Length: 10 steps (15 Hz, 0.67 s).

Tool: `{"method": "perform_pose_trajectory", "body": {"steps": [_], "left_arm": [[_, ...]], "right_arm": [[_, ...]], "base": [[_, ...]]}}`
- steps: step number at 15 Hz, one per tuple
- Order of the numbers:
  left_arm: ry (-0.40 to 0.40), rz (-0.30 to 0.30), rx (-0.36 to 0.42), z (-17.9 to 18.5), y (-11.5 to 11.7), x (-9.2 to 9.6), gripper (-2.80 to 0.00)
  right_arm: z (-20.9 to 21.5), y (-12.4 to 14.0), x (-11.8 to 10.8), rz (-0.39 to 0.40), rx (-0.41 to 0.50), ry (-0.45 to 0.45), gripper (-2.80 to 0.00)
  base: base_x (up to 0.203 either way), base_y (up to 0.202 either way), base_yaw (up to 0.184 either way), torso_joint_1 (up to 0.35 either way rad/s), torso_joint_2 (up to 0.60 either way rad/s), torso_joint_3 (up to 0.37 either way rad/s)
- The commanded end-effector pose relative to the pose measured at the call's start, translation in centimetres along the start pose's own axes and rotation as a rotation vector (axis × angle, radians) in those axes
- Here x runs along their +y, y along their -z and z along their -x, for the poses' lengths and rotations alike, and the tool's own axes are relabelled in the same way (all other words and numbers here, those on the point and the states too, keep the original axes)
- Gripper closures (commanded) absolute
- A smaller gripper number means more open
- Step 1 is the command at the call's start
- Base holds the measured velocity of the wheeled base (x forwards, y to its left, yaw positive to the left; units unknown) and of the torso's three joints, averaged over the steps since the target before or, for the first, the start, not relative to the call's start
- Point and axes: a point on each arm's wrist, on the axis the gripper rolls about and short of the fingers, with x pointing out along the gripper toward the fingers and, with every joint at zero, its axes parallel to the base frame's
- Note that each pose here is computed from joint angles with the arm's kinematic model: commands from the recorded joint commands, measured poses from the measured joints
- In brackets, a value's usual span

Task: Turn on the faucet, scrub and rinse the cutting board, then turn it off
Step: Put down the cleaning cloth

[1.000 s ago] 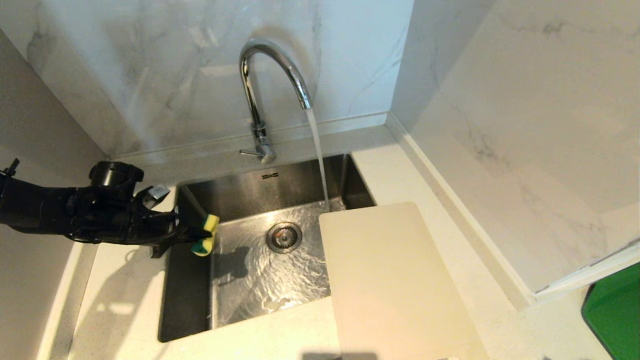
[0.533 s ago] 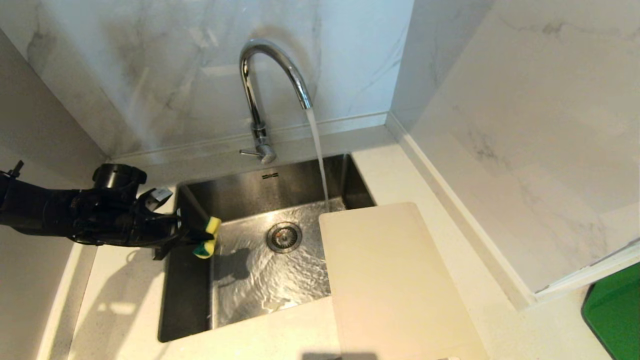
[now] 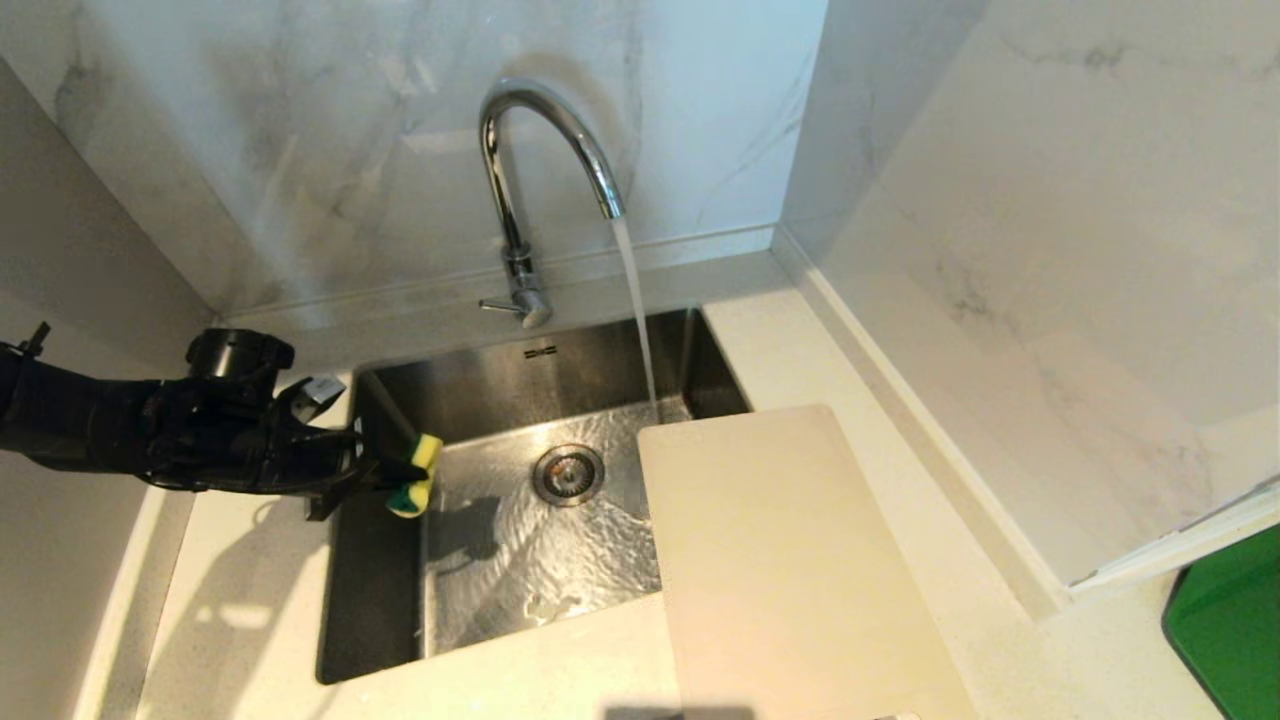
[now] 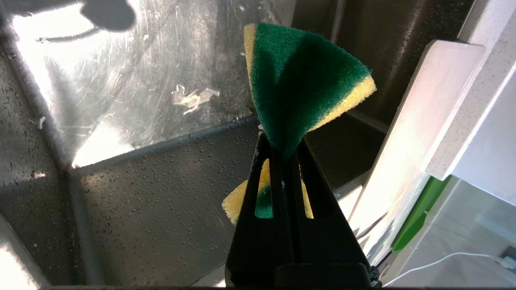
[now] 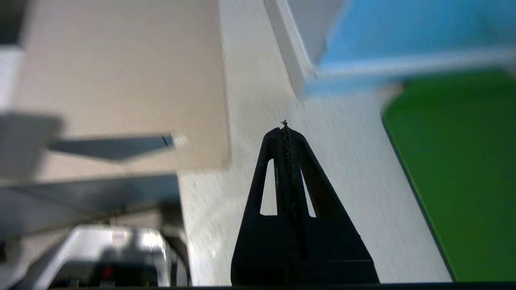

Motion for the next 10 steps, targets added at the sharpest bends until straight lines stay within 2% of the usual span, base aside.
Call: {"method": "perform_pose_trajectory", "body": {"steps": [1,3,5,8,10], "left_arm": [[0.001,0.005,0.003,-0.1,0.0,0.1,0.00],[0.002,0.006,0.003,-0.1,0.0,0.1,0.00],[0.001,0.003,0.003,-0.1,0.0,0.1,0.00],[0.002,-0.011,-0.010,0.1,-0.3,-0.2,0.00],[-0.003,-0.041,-0.073,1.1,-1.2,-1.3,0.00]], "right_arm": [[-0.3,1.0,0.3,0.022,-0.068,-0.060,0.00],[-0.3,1.0,0.3,-0.051,-0.064,-0.054,0.00],[-0.3,0.9,0.2,-0.090,-0.065,-0.041,0.00],[-0.3,0.9,0.2,-0.094,-0.065,-0.038,0.00],[-0.3,0.9,0.2,-0.094,-0.065,-0.040,0.00]], "base": [[0.000,0.000,0.000,0.000,0.00,0.000],[0.000,0.000,0.000,0.000,0.00,0.000],[0.000,0.000,0.000,0.000,0.00,0.000],[0.000,0.000,0.000,0.000,0.00,0.000],[0.000,0.000,0.000,0.000,0.00,0.000]]}}
